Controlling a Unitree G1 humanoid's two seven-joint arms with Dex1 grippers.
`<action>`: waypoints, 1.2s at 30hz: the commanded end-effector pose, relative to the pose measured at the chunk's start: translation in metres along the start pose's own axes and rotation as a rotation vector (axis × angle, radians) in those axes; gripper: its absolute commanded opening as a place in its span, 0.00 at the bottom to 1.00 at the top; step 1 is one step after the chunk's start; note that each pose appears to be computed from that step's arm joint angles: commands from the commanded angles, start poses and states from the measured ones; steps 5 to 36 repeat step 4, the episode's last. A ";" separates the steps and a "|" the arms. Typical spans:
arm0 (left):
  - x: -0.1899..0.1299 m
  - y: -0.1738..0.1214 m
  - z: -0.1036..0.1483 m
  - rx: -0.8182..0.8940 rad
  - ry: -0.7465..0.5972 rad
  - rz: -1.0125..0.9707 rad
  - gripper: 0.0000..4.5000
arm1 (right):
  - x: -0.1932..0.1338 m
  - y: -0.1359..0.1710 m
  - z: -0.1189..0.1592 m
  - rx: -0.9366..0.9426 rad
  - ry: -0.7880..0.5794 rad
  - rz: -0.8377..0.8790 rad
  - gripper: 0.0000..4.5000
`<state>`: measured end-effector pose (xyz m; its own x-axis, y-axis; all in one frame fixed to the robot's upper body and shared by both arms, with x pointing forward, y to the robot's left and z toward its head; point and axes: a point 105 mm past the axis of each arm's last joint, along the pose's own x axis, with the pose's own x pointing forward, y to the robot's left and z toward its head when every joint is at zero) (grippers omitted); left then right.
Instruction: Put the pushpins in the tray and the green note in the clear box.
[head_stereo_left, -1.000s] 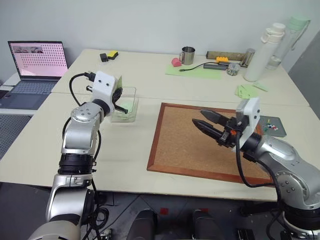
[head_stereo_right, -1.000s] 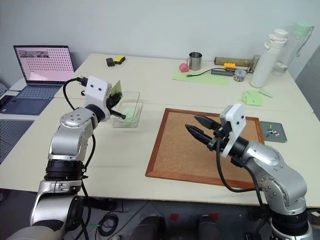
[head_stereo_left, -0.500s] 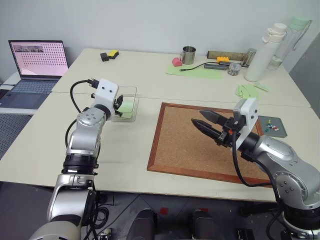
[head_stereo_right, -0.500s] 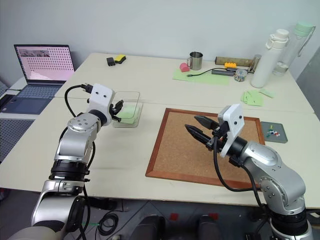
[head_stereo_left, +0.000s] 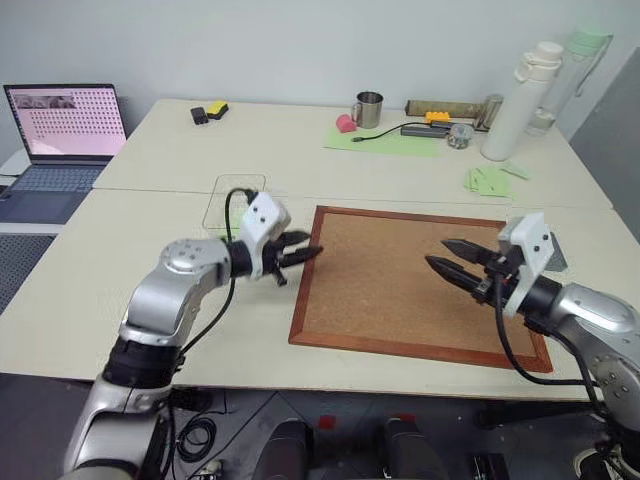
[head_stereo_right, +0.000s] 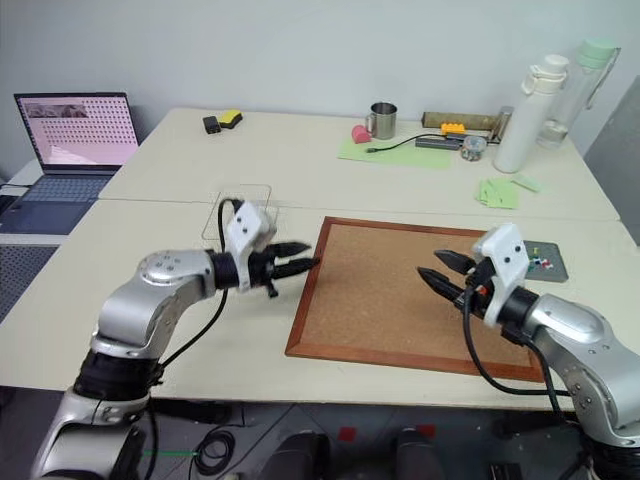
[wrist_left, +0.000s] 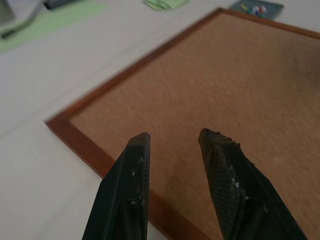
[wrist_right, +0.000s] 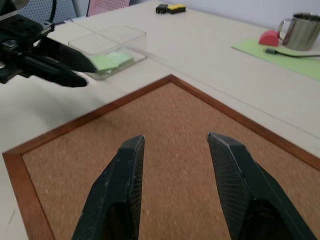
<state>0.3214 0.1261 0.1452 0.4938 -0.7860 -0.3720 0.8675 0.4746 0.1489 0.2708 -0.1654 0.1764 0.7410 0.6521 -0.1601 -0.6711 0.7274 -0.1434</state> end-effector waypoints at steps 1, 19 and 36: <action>-0.006 -0.009 0.012 0.038 -0.020 -0.057 0.37 | -0.015 -0.004 0.002 -0.048 0.012 -0.005 0.46; -0.005 -0.007 0.016 0.043 -0.042 -0.048 0.37 | -0.020 -0.004 -0.004 -0.039 0.031 -0.012 0.46; -0.005 -0.007 0.016 0.043 -0.042 -0.048 0.37 | -0.020 -0.004 -0.004 -0.039 0.031 -0.012 0.46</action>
